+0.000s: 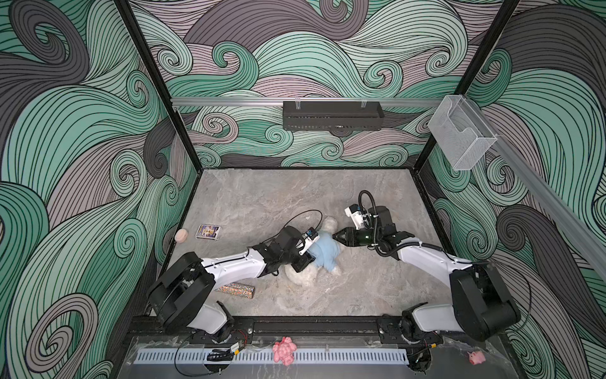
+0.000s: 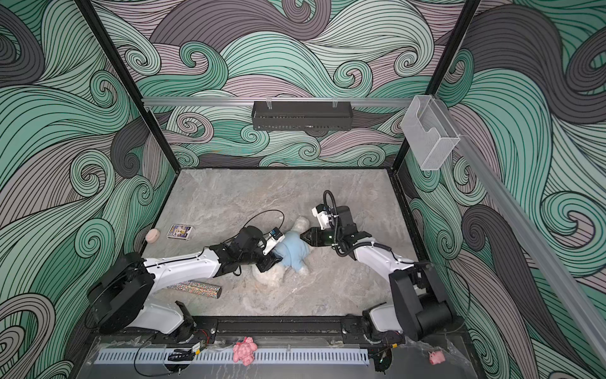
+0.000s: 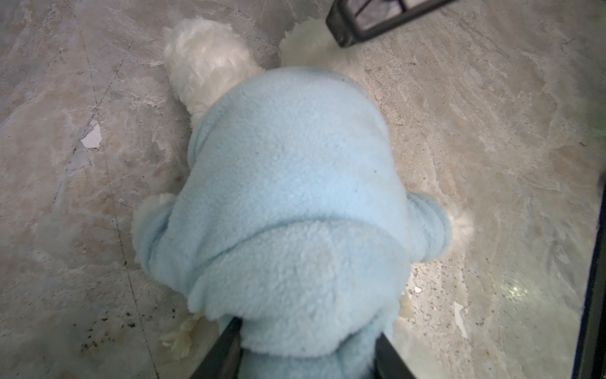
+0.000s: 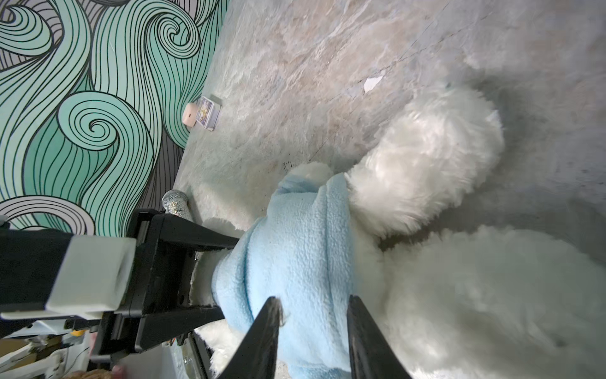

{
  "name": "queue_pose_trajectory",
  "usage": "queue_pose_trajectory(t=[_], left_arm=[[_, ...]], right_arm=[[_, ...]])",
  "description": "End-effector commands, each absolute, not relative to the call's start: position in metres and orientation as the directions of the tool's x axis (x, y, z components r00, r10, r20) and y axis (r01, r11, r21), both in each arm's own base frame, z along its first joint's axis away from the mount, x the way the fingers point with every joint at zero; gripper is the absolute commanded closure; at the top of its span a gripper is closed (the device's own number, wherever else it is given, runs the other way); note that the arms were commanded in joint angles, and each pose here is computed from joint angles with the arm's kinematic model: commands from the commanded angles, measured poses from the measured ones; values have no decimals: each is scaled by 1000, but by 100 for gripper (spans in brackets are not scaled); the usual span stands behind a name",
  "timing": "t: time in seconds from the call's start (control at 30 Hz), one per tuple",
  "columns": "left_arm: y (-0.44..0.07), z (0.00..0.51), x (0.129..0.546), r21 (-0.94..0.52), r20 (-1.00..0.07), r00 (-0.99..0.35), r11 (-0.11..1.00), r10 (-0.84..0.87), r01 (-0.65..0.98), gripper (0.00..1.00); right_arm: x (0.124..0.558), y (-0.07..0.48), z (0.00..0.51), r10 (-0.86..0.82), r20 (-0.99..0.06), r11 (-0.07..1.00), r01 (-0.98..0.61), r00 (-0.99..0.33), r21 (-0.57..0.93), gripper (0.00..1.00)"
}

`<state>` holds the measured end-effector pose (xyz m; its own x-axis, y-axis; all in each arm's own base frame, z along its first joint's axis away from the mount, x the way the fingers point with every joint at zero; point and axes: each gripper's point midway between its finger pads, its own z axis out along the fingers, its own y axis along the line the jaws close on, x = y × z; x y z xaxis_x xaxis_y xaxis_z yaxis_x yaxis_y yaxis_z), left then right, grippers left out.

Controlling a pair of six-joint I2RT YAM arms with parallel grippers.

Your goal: Dress the teddy bear

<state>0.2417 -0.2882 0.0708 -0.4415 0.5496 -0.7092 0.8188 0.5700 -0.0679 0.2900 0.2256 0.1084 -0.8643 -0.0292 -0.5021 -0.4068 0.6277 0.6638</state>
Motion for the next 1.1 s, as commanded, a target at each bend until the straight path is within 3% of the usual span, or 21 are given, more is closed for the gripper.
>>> queue_pose_trajectory(t=[0.0,0.3,0.53,0.87,0.93,1.07], left_arm=[[-280,47,227,-88,-644,-456,532,614,842,52],[-281,48,228,-88,-637,-460,535,619,840,51],[-279,47,232,-78,-629,-472,553,618,829,50],[-279,47,234,-74,-628,-481,568,612,820,49],[-278,46,235,-71,-625,-485,574,612,816,49],[-279,53,234,-81,-643,-484,576,594,814,44]], right_arm=[[298,235,114,-37,-500,587,-424,-865,690,64],[302,226,95,-41,-470,626,-389,-882,675,64],[291,228,90,-35,-442,592,-375,-896,713,85],[287,229,88,-28,-432,578,-367,-901,729,92],[291,223,89,-10,-449,604,-363,-893,709,99],[304,200,84,36,-487,705,-323,-873,632,100]])
